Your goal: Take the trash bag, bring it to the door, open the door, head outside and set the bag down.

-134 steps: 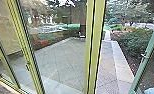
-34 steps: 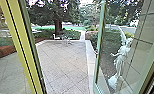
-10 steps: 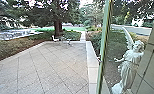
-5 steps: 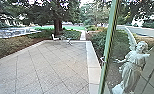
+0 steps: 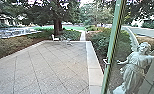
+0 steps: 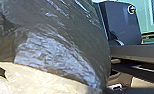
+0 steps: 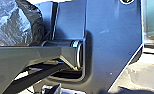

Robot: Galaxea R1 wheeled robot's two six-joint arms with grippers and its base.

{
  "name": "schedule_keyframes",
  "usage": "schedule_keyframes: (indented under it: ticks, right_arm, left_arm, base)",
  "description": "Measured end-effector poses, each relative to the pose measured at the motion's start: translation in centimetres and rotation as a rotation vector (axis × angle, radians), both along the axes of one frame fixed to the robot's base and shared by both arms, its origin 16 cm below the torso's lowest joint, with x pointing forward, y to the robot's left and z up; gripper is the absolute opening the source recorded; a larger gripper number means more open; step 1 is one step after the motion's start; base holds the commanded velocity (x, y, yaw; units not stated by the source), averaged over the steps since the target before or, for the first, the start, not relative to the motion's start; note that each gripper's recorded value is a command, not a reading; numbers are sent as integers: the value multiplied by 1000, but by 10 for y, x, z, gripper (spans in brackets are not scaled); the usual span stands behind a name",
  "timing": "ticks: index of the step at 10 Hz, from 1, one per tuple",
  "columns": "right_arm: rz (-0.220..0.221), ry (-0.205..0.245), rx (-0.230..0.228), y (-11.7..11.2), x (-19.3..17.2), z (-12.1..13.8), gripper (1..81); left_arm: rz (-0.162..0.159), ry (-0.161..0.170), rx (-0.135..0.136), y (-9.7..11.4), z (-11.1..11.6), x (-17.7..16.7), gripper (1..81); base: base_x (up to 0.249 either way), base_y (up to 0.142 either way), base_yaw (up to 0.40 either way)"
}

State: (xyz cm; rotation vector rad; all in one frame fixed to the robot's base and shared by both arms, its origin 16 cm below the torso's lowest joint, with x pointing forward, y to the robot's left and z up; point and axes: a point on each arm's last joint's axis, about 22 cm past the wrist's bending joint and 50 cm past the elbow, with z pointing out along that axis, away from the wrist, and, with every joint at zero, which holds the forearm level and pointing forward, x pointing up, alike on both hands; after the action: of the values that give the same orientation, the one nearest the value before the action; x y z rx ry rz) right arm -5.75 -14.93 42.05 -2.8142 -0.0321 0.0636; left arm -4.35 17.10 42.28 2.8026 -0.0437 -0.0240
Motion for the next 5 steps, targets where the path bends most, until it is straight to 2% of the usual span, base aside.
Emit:
schedule_keyframes:
  ticks: [5]
  right_arm:
    - [-1,-5,0,0,3,0,811]
  left_arm:
    - [0,1,0,0,0,-1,10]
  base:
    - [139,0,0]
